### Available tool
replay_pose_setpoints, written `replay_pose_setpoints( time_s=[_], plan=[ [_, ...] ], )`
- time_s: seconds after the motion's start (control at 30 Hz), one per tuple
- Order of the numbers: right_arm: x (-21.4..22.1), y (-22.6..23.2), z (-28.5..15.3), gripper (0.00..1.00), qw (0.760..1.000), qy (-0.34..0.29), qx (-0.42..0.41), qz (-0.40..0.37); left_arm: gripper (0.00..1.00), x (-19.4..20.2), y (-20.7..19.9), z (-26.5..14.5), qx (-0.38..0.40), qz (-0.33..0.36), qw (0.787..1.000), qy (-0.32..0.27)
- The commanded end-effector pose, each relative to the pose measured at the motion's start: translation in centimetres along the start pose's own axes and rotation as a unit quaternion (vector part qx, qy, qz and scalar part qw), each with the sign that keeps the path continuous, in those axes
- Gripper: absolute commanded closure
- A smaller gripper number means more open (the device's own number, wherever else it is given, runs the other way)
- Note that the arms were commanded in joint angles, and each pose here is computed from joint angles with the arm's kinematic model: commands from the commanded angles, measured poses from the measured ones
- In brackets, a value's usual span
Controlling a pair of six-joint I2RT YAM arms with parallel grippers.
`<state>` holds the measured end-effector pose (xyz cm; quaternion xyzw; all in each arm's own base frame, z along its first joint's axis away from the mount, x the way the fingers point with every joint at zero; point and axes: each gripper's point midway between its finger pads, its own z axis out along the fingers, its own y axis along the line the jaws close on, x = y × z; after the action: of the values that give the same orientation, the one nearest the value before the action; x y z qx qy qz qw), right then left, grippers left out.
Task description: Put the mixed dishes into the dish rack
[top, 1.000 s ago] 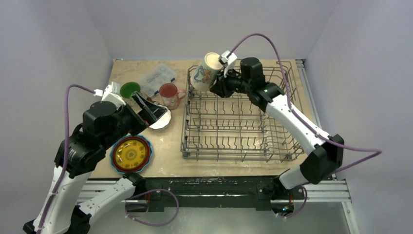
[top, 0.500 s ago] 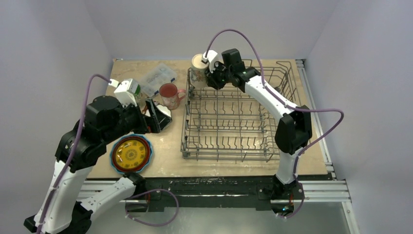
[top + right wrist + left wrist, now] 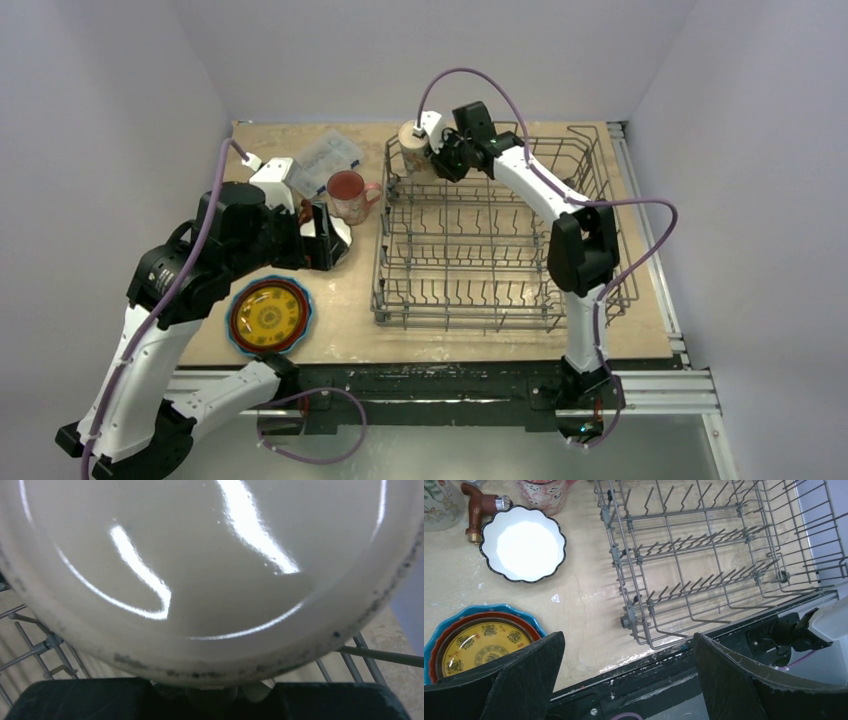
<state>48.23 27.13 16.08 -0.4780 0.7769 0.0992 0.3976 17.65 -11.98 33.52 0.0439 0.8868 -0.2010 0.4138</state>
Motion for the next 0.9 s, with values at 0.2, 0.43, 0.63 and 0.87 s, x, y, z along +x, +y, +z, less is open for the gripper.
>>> replay_pose_setpoints(
  time_s=[0.2, 0.43, 0.63, 0.87],
  plan=[
    [-6.5, -3.3, -0.5, 1.0, 0.994, -0.093, 0.036, -0.05, 0.0, -0.9, 0.2, -1.0, 0.001, 0.038, 0.999, -0.014],
    [-5.6, -2.7, 2.1, 1.0, 0.995, -0.091, 0.011, -0.045, 0.0, -1.0, 0.7, -1.4, -0.011, 0.051, 0.999, -0.01],
    [-4.5, -1.8, 3.7, 0.99, 0.995, -0.087, -0.011, -0.037, 0.0, -1.1, 1.1, -1.7, -0.022, 0.051, 0.998, -0.017],
    [-3.5, -1.0, 4.8, 0.85, 0.996, -0.088, -0.021, -0.026, 0.0, -0.9, 1.1, -1.7, -0.021, 0.048, 0.999, -0.015]
  ],
)
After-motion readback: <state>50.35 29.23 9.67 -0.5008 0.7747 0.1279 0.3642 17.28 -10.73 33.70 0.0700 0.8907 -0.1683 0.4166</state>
